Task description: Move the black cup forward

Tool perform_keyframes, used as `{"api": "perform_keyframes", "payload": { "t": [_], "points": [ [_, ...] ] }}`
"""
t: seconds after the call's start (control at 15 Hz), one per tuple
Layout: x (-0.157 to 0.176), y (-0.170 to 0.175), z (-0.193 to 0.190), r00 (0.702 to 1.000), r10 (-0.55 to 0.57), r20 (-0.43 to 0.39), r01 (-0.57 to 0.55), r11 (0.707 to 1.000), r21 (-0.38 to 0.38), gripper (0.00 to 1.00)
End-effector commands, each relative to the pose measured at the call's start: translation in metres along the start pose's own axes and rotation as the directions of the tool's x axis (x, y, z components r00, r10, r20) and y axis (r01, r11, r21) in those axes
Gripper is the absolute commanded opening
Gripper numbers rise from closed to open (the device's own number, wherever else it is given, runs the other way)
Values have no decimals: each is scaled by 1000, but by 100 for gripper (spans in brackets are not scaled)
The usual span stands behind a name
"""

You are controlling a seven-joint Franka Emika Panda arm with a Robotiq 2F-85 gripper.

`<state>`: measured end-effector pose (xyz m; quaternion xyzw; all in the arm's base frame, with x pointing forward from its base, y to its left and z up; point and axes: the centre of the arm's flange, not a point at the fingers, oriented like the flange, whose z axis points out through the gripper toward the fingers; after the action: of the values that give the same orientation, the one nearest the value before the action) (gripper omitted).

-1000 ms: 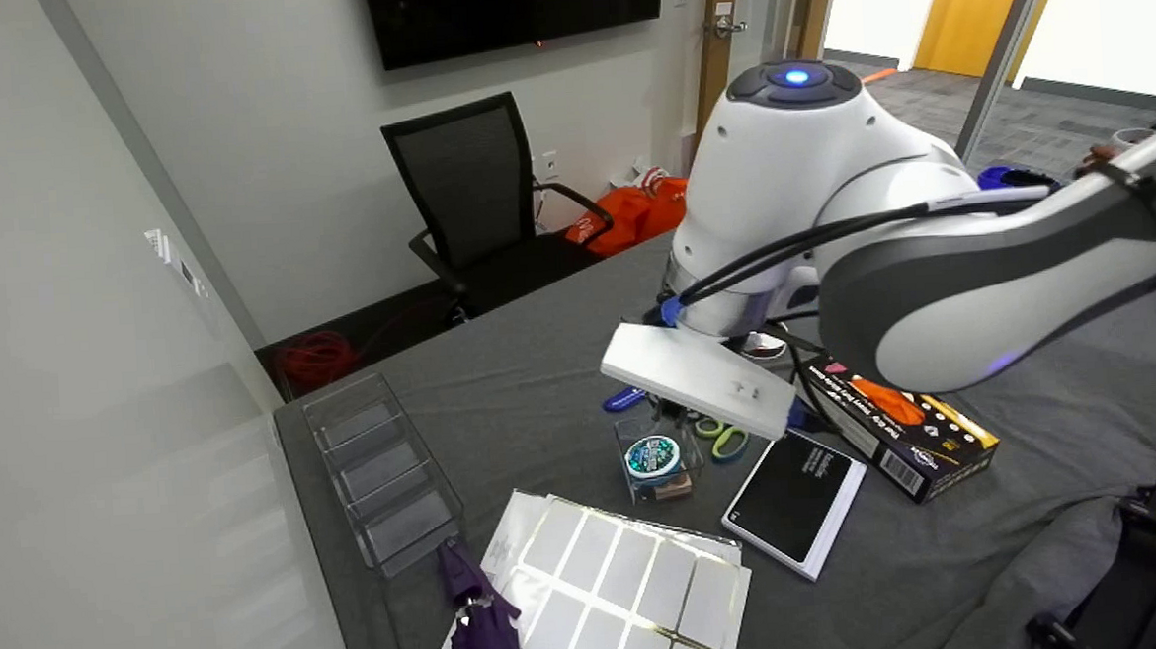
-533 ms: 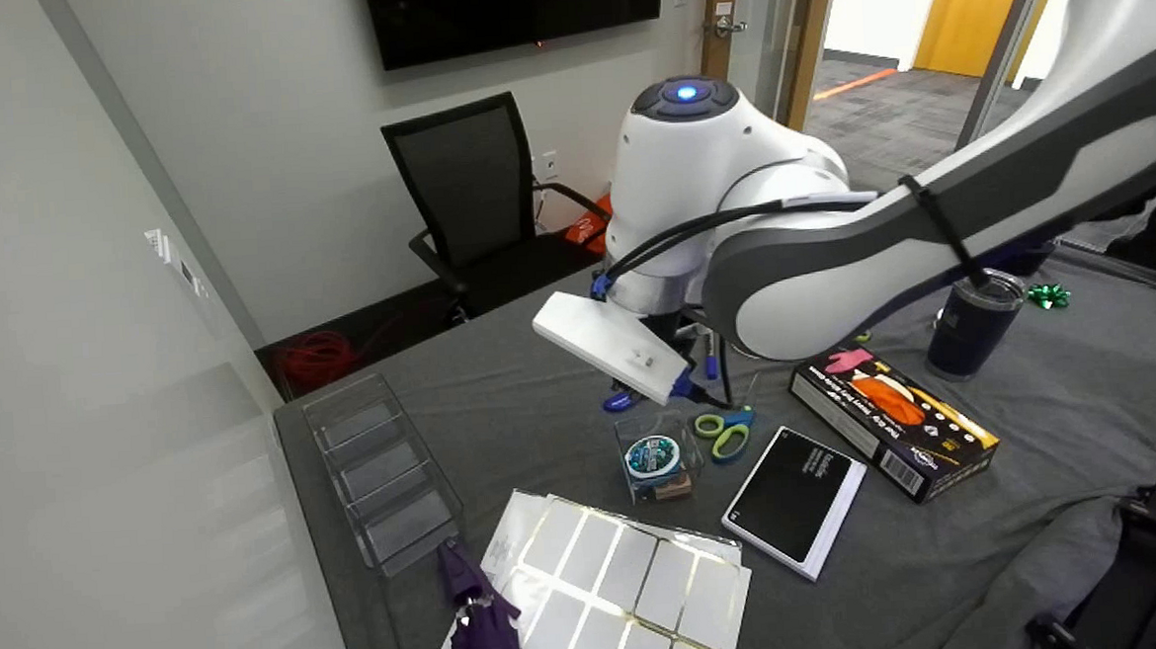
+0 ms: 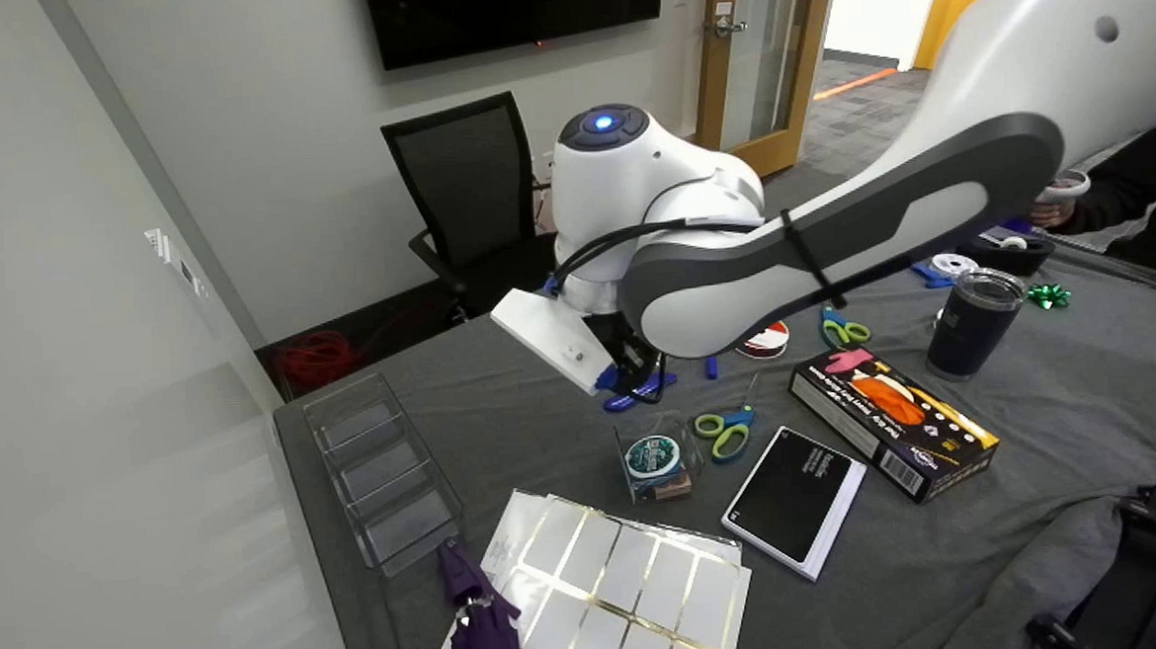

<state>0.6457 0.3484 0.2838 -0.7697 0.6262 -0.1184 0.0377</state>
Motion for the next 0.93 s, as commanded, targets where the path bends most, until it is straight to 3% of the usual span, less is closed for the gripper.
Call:
{"api": "perform_keyframes", "payload": {
  "t": [0.0, 0.47, 0.67, 0.87],
  "points": [
    [-11, -42, 22, 998, 45, -41, -45, 999, -13, 5],
    [-10, -56, 74, 997, 53, -53, -56, 997, -56, 5],
    [-12, -43, 91, 994, -82, -67, 74, 991, -114, 5],
    [-17, -34, 98, 968, -239, -81, 224, 961, -165, 5]
  ]
}}
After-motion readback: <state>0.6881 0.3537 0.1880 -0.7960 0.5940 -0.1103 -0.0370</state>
